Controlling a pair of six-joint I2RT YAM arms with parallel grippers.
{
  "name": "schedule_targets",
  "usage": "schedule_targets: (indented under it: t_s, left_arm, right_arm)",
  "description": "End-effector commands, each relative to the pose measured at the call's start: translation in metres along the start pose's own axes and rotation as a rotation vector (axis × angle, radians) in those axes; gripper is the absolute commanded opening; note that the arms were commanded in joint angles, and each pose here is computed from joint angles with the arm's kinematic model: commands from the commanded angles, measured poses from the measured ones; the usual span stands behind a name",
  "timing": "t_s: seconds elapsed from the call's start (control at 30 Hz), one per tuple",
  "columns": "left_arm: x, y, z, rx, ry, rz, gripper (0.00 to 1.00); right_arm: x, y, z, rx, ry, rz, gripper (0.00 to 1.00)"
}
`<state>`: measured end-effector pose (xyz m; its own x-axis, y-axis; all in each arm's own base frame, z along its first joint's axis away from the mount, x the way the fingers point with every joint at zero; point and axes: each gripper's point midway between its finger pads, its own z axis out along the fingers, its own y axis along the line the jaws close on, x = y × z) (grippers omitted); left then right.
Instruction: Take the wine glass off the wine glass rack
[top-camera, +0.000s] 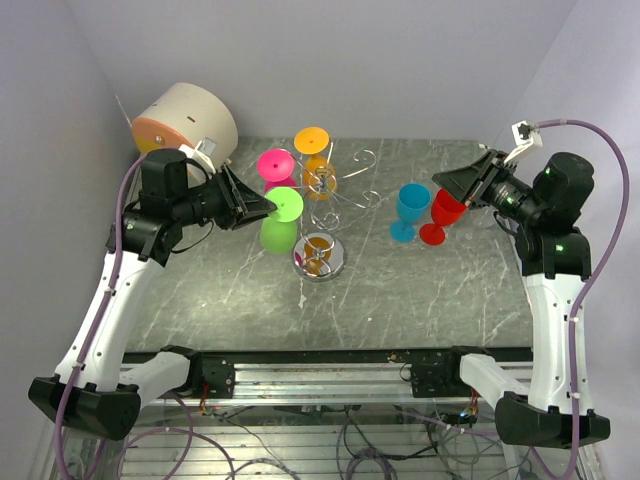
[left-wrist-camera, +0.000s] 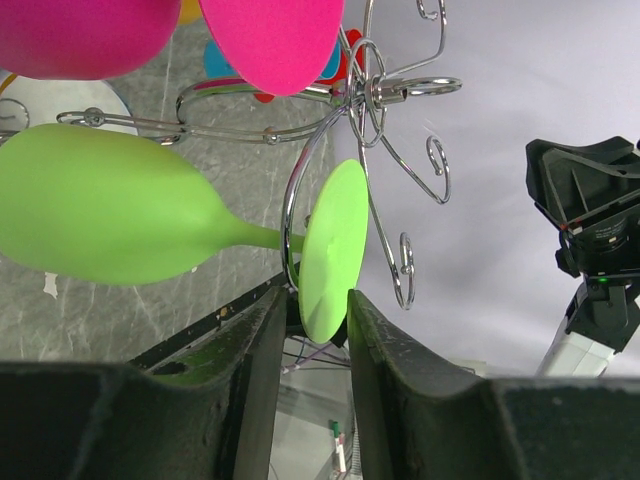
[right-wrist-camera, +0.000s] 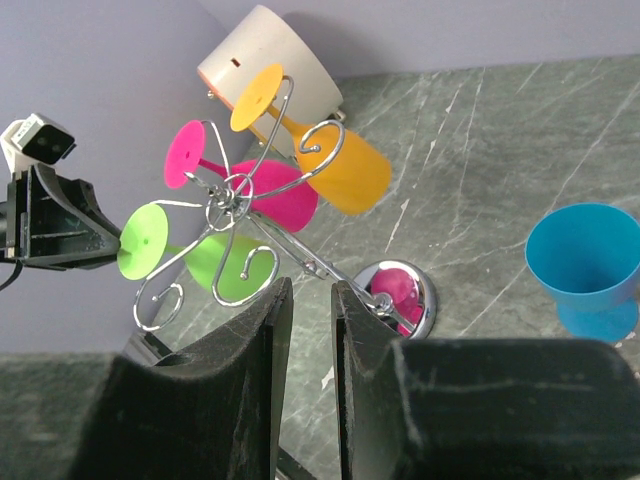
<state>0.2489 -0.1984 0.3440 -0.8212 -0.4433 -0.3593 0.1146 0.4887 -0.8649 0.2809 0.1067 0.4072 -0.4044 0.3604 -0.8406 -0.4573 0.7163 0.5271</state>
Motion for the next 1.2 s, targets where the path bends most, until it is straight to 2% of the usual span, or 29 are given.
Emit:
schedule_targets:
  t_s: [0.0,0.13,0.37,0.6,0.87,1.17]
  left_arm:
    - [0.002,-0.015,-0.001,0.065,0.013,0.014,0.39]
    - [0.002,-0.019,-0.002,0.083,0.006,0.013,0.31]
    - [0.002,-0.018,0.001,0.093,0.011,0.001,0.24]
    - [0.000,-0.035,-0.005,0.165,-0.005,-0.016,0.15]
    - [0.001,-0.046,-0.014,0.187,-0.016,-0.027,0.11]
    - [-0.014,-0.041,-0.014,0.146,-0.110,-0.064,0.09]
  right_arm:
    - [-0.001,0.003,-0.001,-0.011,-0.016,-0.009,0.22]
    - [-0.001,0.003,-0.001,-0.009,-0.018,-0.013,0.22]
    - [0.000,0.003,-0.002,-0.007,-0.018,-0.015,0.22]
    - [0.001,0.002,-0.002,-0.004,-0.020,-0.012,0.22]
    - [0.002,0.002,-0.003,-0.006,-0.026,-0.008,0.22]
    - [0.000,0.006,-0.006,-0.005,-0.042,-0.016,0.22]
